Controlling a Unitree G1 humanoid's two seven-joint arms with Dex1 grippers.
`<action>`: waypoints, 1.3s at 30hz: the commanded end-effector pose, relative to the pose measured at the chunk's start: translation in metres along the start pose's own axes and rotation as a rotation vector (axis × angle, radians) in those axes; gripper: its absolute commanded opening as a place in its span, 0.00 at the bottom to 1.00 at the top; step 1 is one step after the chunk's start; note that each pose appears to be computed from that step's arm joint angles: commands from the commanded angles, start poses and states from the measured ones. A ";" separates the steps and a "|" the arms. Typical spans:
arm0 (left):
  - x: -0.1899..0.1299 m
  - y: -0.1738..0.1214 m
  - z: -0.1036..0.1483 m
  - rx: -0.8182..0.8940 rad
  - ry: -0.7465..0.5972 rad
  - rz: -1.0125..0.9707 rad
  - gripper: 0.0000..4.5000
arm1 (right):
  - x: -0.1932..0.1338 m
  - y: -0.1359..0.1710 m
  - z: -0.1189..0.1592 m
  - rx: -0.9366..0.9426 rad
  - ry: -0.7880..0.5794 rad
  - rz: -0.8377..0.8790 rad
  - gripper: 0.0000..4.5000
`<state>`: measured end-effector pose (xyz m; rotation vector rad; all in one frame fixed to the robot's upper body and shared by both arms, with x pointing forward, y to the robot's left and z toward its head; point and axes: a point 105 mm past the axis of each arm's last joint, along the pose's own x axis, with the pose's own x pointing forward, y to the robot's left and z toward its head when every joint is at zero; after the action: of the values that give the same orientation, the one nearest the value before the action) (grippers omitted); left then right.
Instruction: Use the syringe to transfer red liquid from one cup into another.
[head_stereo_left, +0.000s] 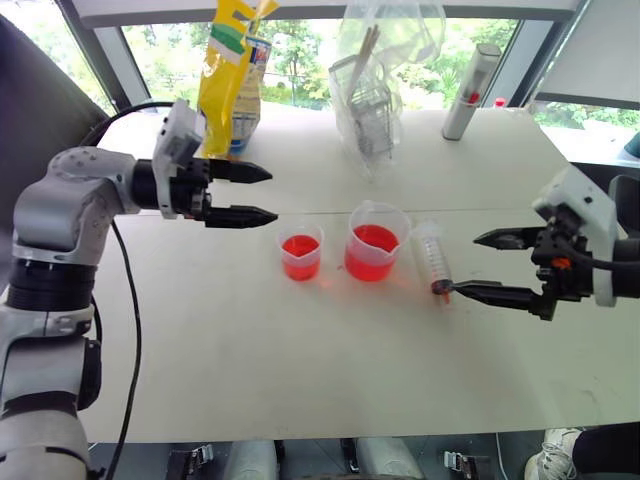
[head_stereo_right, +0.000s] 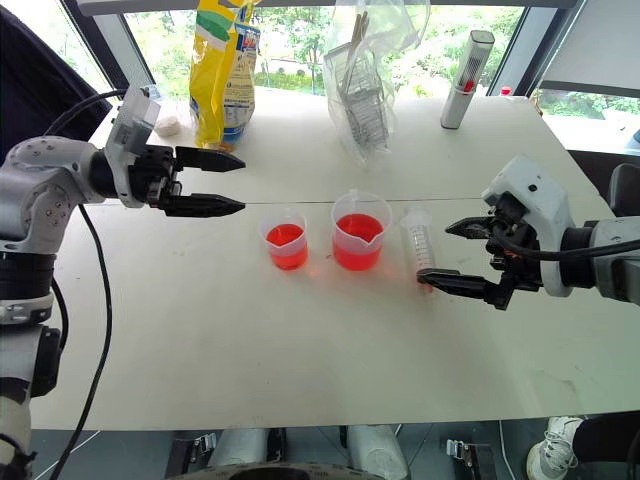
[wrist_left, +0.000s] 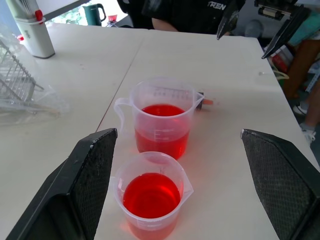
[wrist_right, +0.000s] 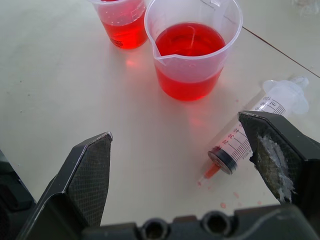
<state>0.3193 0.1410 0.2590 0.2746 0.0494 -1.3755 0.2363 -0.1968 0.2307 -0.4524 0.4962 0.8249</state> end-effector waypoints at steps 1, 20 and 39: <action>0.000 -0.002 0.011 0.050 -0.023 -0.007 0.91 | -0.007 -0.002 0.005 -0.030 -0.005 -0.028 0.98; 0.007 -0.002 0.012 0.055 -0.023 -0.037 0.91 | -0.002 -0.016 -0.001 0.014 0.015 -0.103 0.98; 0.018 -0.008 0.007 0.053 -0.060 -0.026 0.91 | 0.074 -0.098 -0.035 0.627 0.355 -0.228 0.98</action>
<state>0.3185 0.1214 0.2526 0.2585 0.0081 -1.4153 0.3428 -0.2259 0.1729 -0.0631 0.9709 0.3823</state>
